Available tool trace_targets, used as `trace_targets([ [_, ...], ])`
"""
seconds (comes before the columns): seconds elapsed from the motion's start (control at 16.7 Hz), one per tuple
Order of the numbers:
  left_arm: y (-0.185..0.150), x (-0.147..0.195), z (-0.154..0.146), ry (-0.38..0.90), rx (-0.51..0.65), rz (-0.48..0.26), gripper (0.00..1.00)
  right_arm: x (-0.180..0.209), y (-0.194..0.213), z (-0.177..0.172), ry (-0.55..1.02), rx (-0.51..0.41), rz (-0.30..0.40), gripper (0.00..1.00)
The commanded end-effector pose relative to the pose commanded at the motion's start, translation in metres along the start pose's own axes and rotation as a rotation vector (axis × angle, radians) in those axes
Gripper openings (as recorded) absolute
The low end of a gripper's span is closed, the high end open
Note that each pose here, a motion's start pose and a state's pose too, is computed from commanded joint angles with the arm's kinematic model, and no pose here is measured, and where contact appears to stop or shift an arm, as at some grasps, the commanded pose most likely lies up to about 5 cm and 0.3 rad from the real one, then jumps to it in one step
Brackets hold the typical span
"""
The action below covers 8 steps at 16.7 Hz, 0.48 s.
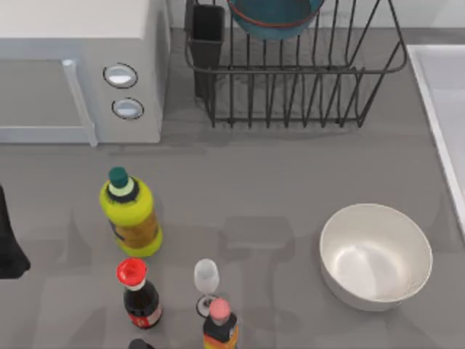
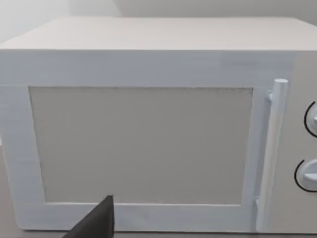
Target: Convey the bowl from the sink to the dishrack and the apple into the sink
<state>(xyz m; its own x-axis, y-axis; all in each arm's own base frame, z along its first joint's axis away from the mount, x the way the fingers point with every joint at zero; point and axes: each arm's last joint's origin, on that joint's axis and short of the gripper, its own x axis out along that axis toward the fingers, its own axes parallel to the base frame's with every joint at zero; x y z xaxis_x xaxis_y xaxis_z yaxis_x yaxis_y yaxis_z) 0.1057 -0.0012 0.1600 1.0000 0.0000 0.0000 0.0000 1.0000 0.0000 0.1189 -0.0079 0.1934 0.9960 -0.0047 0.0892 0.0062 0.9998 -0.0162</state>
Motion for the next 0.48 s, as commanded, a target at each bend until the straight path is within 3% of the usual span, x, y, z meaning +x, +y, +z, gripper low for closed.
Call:
trace_targets([
  [0.48,0.0,0.0,0.0,0.0,0.0,0.0,1.0,-0.016,0.007,-0.032,0.089,0.016,0.005,1.0],
])
